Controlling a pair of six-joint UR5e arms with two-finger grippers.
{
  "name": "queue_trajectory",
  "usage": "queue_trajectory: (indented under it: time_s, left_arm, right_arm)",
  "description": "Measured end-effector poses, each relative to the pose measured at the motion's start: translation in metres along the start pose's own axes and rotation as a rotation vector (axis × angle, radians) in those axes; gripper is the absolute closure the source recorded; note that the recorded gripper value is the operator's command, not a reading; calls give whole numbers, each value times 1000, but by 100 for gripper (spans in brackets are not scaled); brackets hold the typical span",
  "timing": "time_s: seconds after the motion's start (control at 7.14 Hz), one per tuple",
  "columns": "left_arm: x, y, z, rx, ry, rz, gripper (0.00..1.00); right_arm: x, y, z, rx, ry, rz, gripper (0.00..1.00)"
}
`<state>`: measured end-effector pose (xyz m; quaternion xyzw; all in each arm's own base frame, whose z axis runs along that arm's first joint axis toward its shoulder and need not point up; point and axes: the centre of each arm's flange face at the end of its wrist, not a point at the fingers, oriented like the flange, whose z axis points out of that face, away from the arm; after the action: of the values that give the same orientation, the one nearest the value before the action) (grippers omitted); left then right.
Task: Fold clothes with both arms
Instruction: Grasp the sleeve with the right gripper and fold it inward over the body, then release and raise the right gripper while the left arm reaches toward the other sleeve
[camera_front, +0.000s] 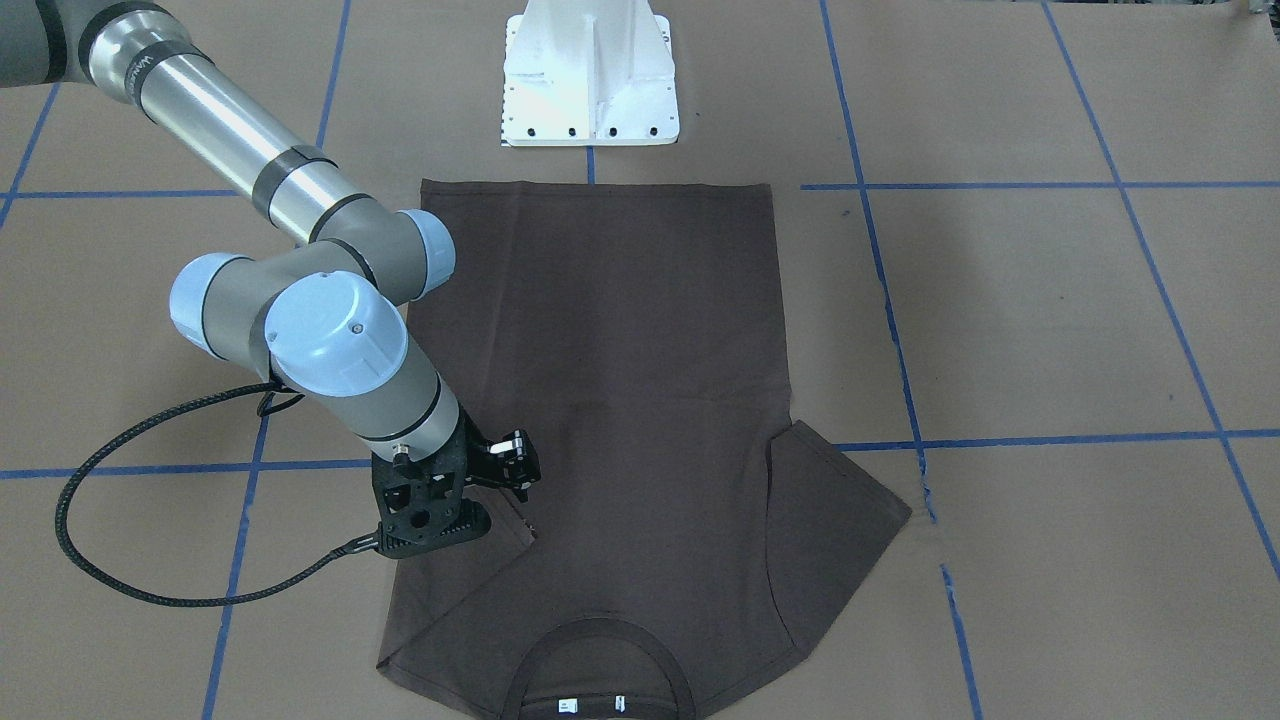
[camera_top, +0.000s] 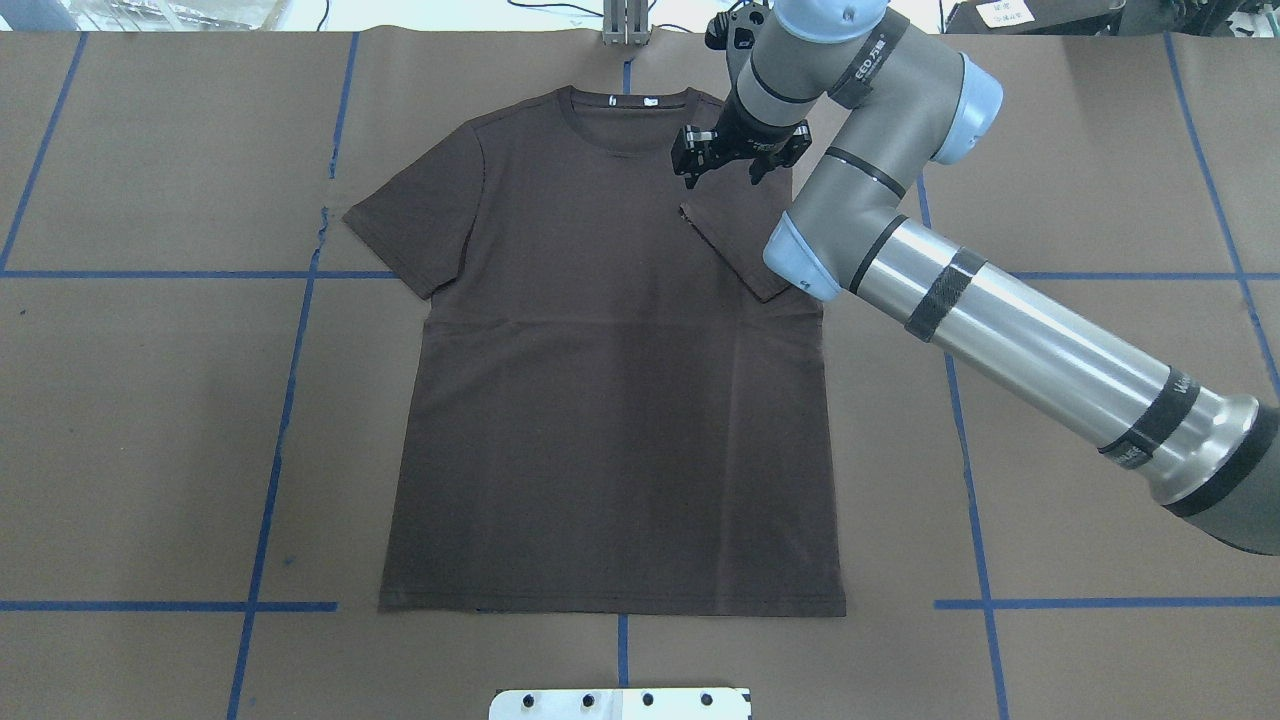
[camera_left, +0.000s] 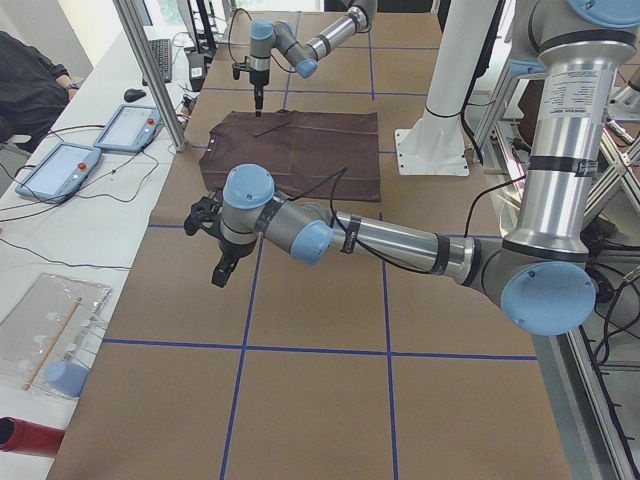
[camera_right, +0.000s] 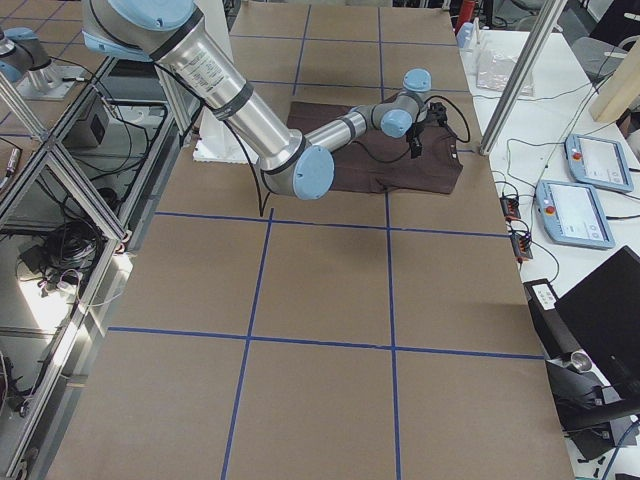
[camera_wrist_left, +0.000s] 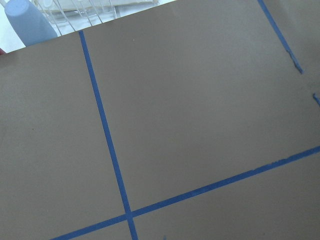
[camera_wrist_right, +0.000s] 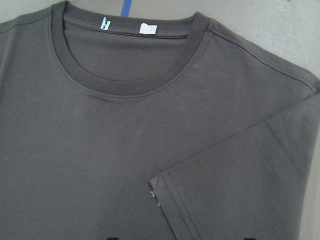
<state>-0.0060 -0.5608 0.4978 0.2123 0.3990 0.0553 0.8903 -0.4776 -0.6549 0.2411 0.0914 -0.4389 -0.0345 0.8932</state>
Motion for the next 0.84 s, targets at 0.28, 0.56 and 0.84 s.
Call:
queue_trajectory:
  time_s: [0.28,0.56,0.84]
  left_arm:
    - [84,-35,38,18,28,-86,0]
    - [193,-43,102,28,24,-212,0]
    - [270,-34,174,83,23,-325,0]
  right_arm:
    - [35,24,-58,-83,57,112,0]
    - [91,69,-100,-119,54,166,0]
    - [110,86,-108,-121,59,176,0]
